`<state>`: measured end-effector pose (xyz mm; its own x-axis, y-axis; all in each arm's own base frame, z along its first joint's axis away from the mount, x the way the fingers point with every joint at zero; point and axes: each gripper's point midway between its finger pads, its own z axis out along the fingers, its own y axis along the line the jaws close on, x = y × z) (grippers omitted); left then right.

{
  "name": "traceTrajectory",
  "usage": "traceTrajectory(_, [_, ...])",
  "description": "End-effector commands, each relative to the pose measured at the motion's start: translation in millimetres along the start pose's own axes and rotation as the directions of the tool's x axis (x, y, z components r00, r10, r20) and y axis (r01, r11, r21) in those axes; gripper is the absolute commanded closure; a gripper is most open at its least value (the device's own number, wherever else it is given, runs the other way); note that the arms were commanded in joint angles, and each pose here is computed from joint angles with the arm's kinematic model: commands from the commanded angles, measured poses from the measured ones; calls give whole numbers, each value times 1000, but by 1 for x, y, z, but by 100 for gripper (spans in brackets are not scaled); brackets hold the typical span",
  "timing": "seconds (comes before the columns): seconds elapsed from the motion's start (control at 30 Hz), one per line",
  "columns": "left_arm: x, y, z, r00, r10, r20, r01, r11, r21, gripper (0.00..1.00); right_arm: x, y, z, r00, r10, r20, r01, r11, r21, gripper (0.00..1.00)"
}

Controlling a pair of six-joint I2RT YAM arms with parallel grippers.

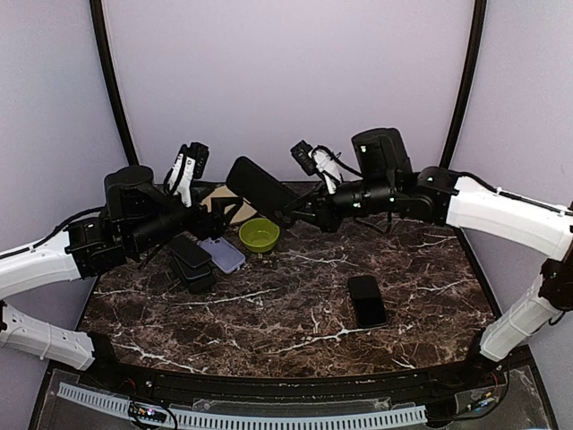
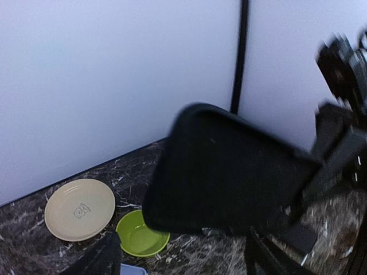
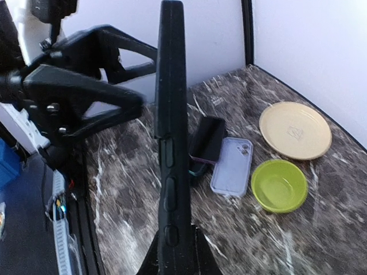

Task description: Put the phone into the phone case

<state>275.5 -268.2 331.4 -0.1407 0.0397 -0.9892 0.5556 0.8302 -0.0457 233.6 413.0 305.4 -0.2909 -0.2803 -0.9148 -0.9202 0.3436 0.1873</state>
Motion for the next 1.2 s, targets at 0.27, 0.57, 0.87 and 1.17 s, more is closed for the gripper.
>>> traceTrajectory(0.27, [51, -102, -43, 874, 451, -182, -218, 699, 681, 28, 93, 25, -62, 749, -252, -613, 253, 964, -87, 100])
traceTrajectory(0.57, [76, -132, -48, 858, 466, -215, -102, 565, 818, 48, 51, 51, -55, 801, -367, -472, 342, 929, -142, 100])
traceTrajectory(0.87, [42, -116, -30, 930, 360, -67, -221, 698, 681, 100, 31, 38, -64, 858, -369, -357, 391, 920, -12, 35])
traceTrajectory(1.17, [-47, -101, -56, 921, -237, 310, -15, 772, 635, 100, -53, 62, -121, 830, -81, 552, 163, 981, -102, 3])
